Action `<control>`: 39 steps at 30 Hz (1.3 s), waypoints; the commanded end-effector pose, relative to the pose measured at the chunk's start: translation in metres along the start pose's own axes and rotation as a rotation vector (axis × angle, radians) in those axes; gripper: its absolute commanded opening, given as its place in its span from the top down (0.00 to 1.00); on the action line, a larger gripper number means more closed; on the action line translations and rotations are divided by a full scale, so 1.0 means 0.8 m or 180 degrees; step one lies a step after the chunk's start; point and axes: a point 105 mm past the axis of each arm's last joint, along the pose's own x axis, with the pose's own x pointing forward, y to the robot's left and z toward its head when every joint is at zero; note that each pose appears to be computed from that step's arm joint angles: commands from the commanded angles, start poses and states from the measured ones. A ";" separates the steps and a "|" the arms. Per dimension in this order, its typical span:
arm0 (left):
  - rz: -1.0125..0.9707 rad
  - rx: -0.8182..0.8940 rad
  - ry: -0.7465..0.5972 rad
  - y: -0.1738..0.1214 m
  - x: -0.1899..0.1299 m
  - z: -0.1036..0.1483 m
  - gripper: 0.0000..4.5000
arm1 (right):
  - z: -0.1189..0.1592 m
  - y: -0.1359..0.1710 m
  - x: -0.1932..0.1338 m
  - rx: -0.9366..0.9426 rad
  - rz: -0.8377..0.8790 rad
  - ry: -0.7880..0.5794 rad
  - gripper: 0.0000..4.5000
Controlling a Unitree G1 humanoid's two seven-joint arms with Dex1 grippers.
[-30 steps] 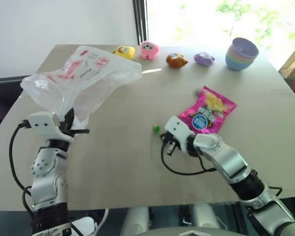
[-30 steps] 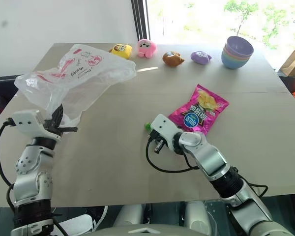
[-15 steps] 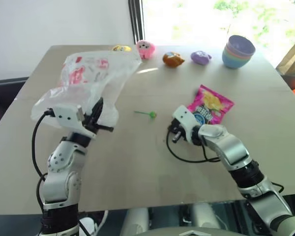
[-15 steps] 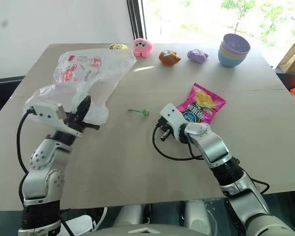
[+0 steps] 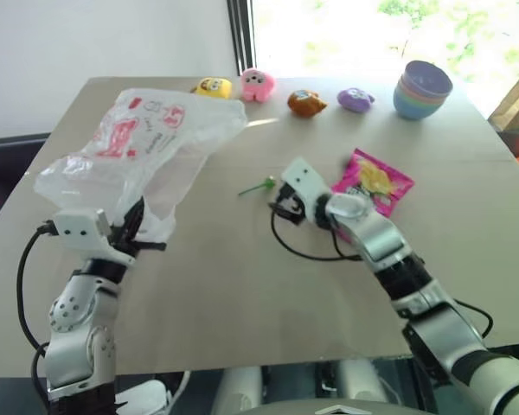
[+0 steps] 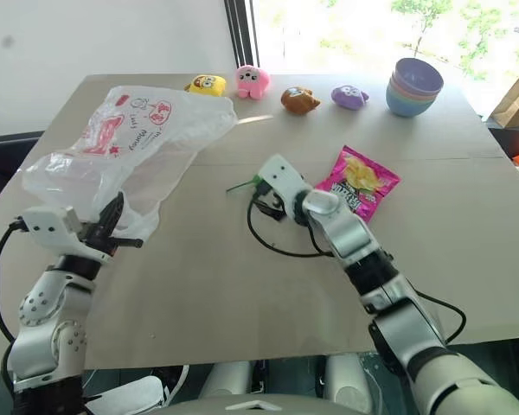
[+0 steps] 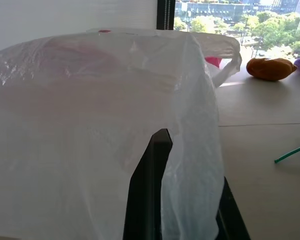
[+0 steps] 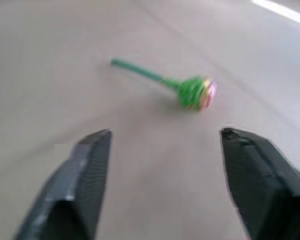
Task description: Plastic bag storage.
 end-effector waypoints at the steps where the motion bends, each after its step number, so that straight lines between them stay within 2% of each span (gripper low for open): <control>1: -0.0047 0.0025 -0.0102 -0.001 -0.006 0.010 1.00 | 0.021 -0.009 0.023 -0.0069 0.0014 -0.0225 0.01; 7: -0.0031 0.0032 -0.0076 -0.006 -0.014 0.006 1.00 | 0.021 -0.014 0.052 0.0158 0.0105 -0.0180 0.01; 15: 0.0192 0.0081 -0.0064 0.004 -0.035 0.009 1.00 | -0.013 -0.010 0.053 0.0407 0.0283 0.0118 0.01; 19: 0.0218 0.0085 -0.0062 0.005 -0.037 0.009 1.00 | -0.015 -0.005 0.052 0.0474 0.0382 0.0105 0.01; 22: 0.0229 0.0090 -0.0062 0.005 -0.037 0.010 1.00 | -0.010 0.001 0.054 0.0447 0.0450 0.0047 0.19; 28: 0.0177 0.0087 -0.0066 0.001 -0.031 0.010 1.00 | -0.008 0.001 0.054 0.0320 0.0436 0.0012 0.82; 32: -0.0008 0.0050 -0.0058 -0.012 -0.028 0.010 1.00 | 0.015 0.001 0.056 0.0444 0.0464 -0.0189 0.83; 39: -0.0815 -0.0118 0.0030 -0.079 -0.023 0.008 1.00 | 0.078 0.020 0.066 0.1113 0.0665 -0.0624 0.83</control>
